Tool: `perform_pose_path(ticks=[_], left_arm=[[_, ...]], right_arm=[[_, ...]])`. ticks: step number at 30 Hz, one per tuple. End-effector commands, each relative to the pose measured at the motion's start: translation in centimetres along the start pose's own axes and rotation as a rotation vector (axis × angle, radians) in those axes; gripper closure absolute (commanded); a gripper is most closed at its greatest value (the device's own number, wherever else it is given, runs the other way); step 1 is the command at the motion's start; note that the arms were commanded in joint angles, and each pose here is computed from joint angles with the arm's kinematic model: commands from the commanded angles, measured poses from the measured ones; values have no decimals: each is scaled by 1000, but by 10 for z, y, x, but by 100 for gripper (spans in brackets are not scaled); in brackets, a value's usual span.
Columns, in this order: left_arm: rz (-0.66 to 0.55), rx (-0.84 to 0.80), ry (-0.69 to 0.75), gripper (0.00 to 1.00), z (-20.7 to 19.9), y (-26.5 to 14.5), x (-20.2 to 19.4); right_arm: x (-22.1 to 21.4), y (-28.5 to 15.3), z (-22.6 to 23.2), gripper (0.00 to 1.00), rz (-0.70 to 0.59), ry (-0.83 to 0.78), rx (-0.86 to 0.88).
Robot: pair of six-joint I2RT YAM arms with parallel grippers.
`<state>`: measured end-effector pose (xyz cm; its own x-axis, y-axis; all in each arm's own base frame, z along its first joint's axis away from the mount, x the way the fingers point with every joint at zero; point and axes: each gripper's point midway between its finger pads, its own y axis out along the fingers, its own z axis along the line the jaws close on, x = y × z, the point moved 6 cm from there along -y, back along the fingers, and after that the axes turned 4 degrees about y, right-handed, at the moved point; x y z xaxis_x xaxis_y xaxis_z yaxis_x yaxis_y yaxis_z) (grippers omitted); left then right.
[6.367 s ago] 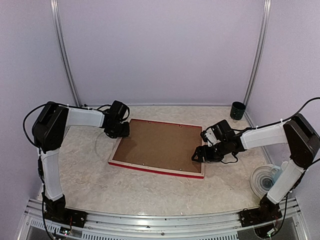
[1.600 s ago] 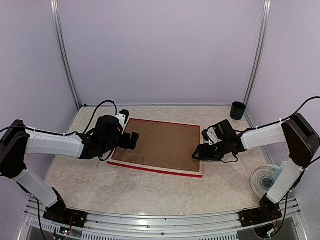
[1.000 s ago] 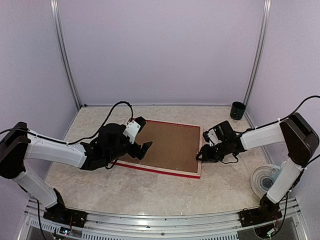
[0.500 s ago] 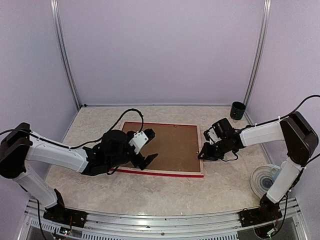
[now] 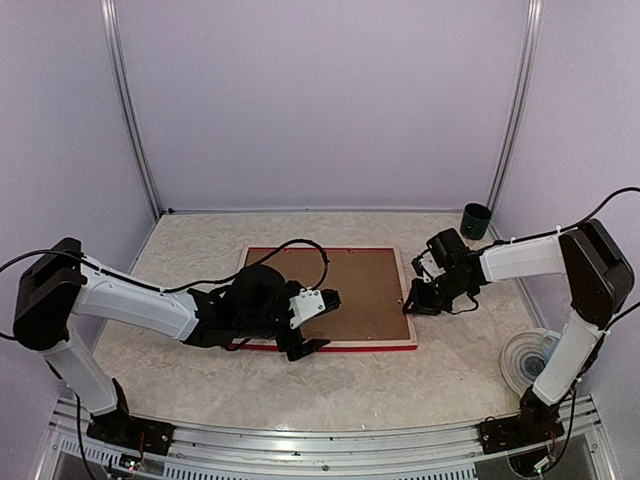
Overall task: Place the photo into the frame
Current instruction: Pick up the photo frame from the center of the board, then pass from the right arm to the left
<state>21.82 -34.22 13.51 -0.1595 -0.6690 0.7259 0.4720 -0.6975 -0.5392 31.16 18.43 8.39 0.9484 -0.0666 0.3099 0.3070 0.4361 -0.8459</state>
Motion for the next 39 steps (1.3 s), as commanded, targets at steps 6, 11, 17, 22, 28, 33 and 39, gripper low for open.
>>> perform_pose_path(ticks=[6, 11, 17, 22, 28, 33, 39], left_arm=[[85, -216, 76, 1, -20, 30, 5], [123, -240, 84, 5, -28, 36, -3], [162, -249, 86, 14, -31, 37, -12], [180, -250, 97, 23, -31, 39, -15], [196, -258, 103, 38, -32, 47, -18], [215, -258, 99, 49, -32, 53, -22], [227, -255, 94, 65, -30, 56, -25]], right_arm=[[18, -11, 14, 83, -30, -43, 37], [20, -16, 15, 83, -39, -47, 31], [23, -20, 18, 83, -50, -52, 37], [25, -23, 20, 83, -54, -55, 42], [26, -28, 22, 83, -65, -61, 47], [26, -29, 23, 82, -66, -62, 52], [25, -28, 22, 82, -63, -61, 53]])
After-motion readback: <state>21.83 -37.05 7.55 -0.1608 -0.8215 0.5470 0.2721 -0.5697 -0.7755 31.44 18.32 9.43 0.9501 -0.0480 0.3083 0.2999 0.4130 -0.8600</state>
